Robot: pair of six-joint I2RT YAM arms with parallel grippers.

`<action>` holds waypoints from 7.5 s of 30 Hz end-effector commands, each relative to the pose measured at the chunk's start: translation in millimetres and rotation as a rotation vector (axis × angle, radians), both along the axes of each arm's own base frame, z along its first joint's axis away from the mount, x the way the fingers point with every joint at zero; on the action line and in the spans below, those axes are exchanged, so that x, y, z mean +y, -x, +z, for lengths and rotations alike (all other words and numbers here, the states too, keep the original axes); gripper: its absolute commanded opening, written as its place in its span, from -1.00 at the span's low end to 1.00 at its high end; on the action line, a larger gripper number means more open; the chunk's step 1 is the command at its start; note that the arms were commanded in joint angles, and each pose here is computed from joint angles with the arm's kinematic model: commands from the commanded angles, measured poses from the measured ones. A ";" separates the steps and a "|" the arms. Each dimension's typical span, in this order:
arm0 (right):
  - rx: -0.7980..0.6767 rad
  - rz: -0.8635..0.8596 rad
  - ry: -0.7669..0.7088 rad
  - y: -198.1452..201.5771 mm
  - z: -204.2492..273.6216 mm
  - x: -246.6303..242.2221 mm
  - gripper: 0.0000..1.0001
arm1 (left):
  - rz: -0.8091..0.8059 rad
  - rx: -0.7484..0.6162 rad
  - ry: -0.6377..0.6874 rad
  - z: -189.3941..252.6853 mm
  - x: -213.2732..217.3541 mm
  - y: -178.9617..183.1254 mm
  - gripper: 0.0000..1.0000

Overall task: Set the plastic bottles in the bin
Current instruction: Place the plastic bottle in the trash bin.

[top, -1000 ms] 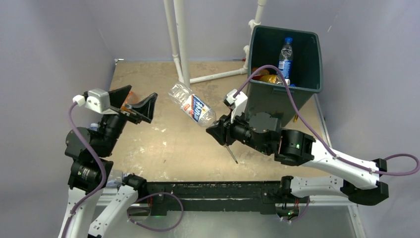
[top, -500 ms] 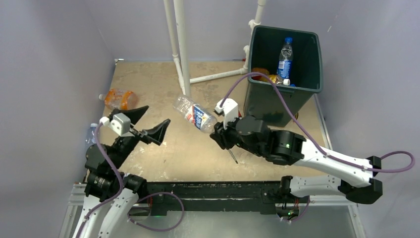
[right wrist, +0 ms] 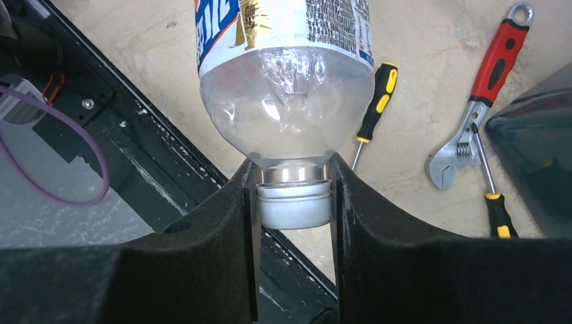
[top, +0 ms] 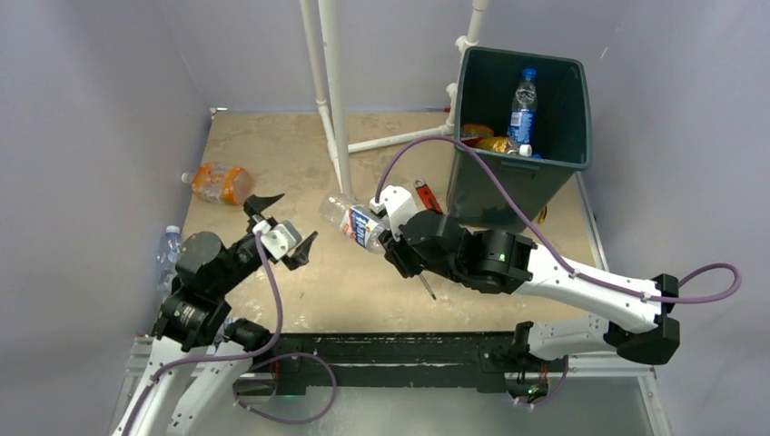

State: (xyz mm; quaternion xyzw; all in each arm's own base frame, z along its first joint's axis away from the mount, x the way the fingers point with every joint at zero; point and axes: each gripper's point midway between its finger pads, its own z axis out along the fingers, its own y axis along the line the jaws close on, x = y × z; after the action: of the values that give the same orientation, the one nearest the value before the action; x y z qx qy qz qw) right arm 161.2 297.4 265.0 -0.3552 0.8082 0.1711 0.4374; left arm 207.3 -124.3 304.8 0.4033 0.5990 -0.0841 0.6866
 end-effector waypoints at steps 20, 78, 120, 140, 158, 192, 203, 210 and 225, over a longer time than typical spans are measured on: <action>-0.105 0.099 -0.129 -11.0 62.2 46.0 -1.00 | -0.231 -0.187 -0.362 14.5 -32.7 -20.8 0.98; -0.216 0.209 -0.401 -9.9 160.2 50.8 0.85 | -0.121 -0.026 0.012 15.8 -45.6 -30.0 -0.57; -0.268 0.116 -0.945 -33.1 233.2 107.1 0.56 | -0.297 0.371 0.651 53.2 -77.5 17.8 -1.00; -0.260 0.091 -0.862 -40.9 226.9 112.3 -1.00 | -0.278 0.377 0.658 61.6 -70.3 26.4 -0.06; -0.764 -0.483 -0.831 -51.8 359.5 -127.2 -1.00 | 0.152 0.222 0.857 71.1 12.0 12.1 0.98; -0.914 -1.484 -0.213 -307.9 208.0 -367.3 -1.00 | 0.753 0.390 1.204 -9.3 82.9 -25.6 0.92; -0.638 -1.435 -0.125 -354.3 101.9 -367.3 -1.00 | 0.772 0.312 1.182 14.6 98.8 -14.6 0.86; -0.630 -1.379 -0.184 -348.0 108.3 -359.0 0.25 | 0.777 0.338 1.169 7.2 95.0 -17.3 0.86; -0.813 -1.285 -0.652 -272.8 269.5 -343.6 0.98 | 0.923 0.289 1.171 1.8 121.6 -10.5 0.87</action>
State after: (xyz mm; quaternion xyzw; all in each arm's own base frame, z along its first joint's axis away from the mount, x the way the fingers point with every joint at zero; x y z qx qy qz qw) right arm 484.7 -59.9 424.4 0.2513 0.6377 -0.1521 0.7121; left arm 223.7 -25.4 296.7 -0.2987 0.6648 -0.1848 0.6594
